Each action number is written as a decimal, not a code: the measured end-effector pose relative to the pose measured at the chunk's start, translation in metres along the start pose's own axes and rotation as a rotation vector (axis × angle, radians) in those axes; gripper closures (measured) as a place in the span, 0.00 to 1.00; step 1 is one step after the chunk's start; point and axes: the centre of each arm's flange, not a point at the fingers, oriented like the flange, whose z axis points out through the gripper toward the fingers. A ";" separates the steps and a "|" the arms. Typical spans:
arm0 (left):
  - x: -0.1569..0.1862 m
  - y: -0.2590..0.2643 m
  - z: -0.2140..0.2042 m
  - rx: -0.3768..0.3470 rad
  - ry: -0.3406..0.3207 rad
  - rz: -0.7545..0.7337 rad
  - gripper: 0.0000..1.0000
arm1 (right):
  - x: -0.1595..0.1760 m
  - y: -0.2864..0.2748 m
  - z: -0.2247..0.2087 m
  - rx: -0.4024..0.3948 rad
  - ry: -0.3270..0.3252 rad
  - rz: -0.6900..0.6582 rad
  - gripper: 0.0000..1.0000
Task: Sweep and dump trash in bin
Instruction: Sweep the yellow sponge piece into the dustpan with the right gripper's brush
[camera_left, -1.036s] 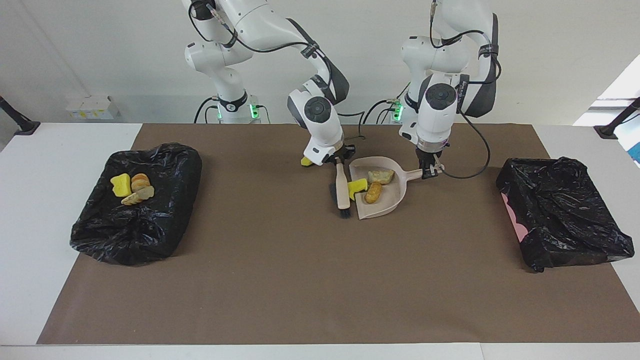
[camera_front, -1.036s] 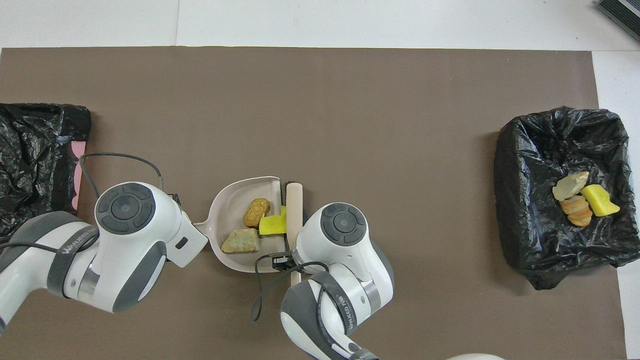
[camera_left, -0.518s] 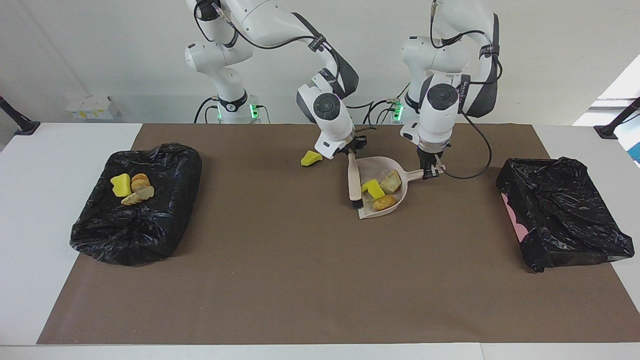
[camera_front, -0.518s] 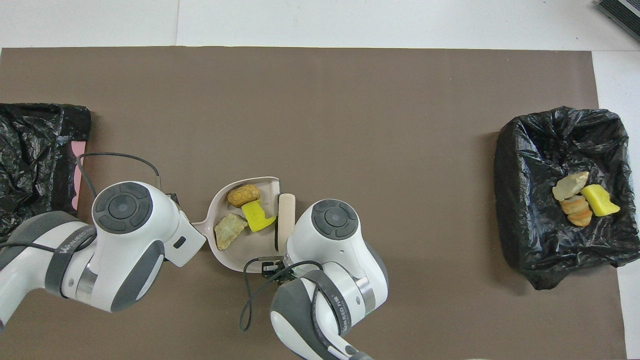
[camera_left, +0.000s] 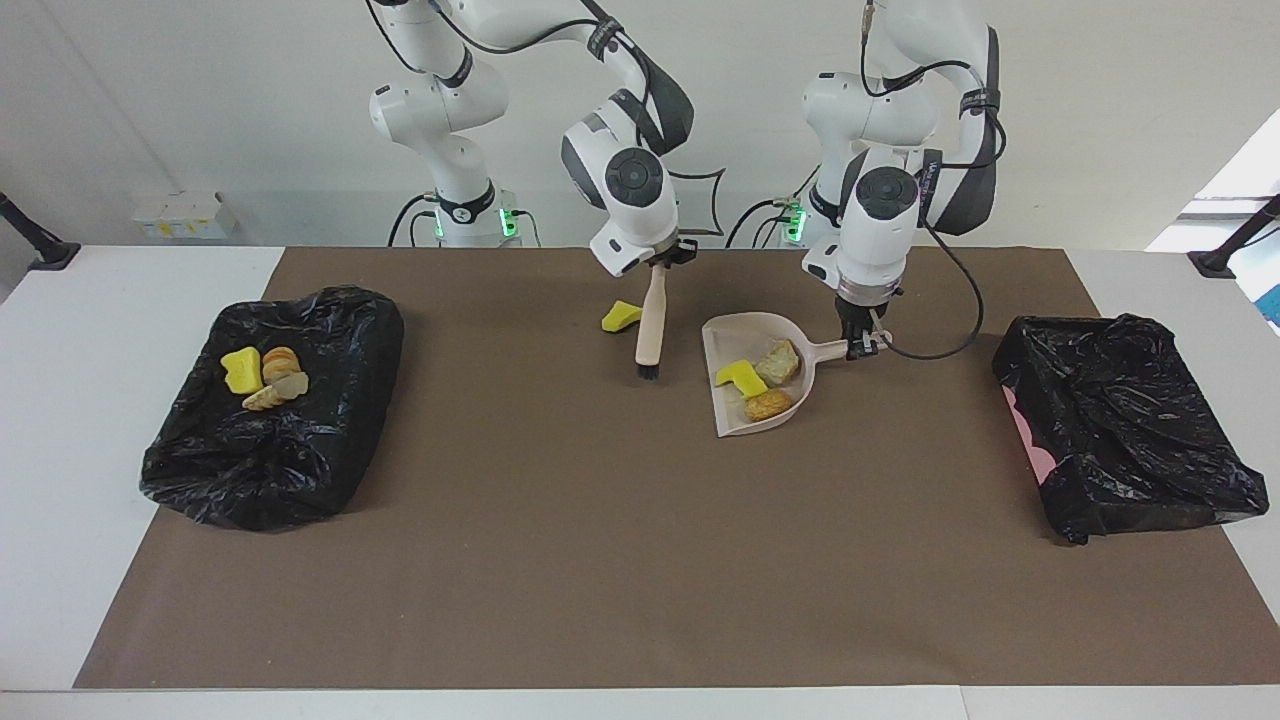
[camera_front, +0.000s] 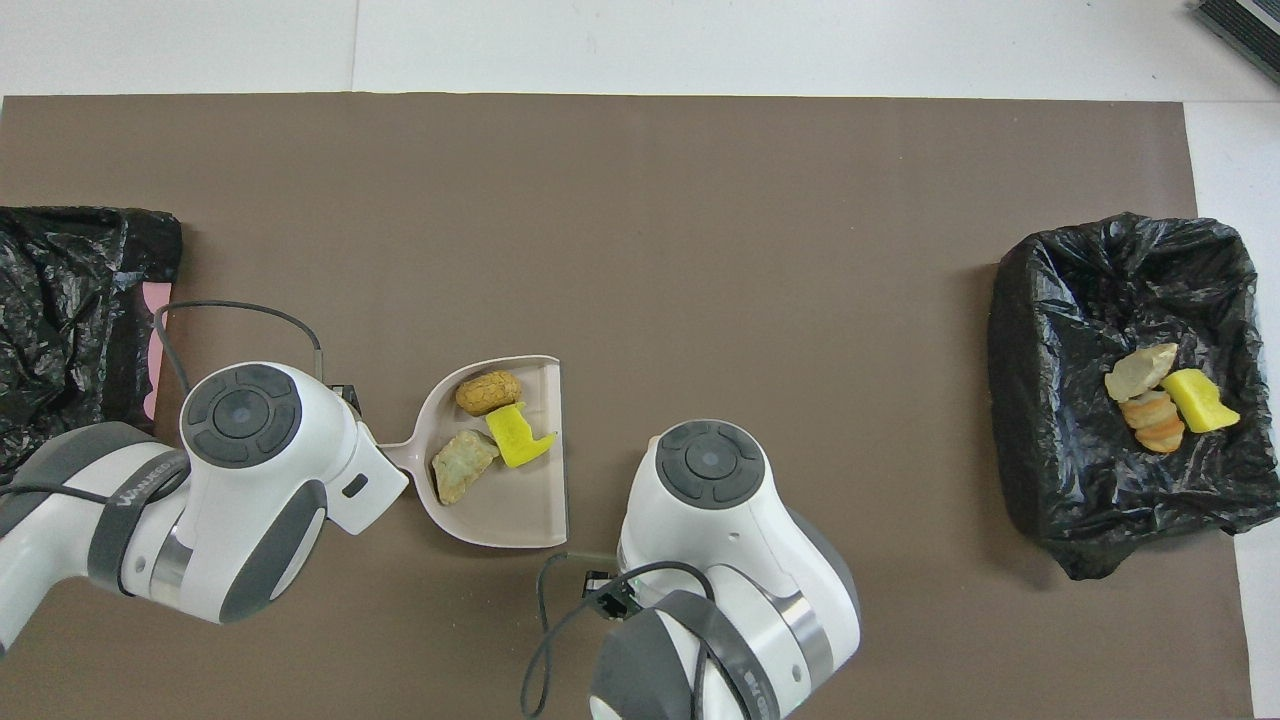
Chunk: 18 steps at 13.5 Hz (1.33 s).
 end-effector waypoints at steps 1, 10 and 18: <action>0.000 0.000 0.000 0.004 0.001 0.013 0.69 | -0.012 0.012 0.002 -0.038 0.007 0.044 0.75; 0.004 0.003 0.002 0.011 0.002 0.066 0.69 | -0.048 0.054 0.092 -0.075 0.134 0.172 0.75; 0.002 0.004 0.002 0.011 0.003 0.064 0.69 | -0.010 -0.059 0.079 0.084 0.156 0.054 0.75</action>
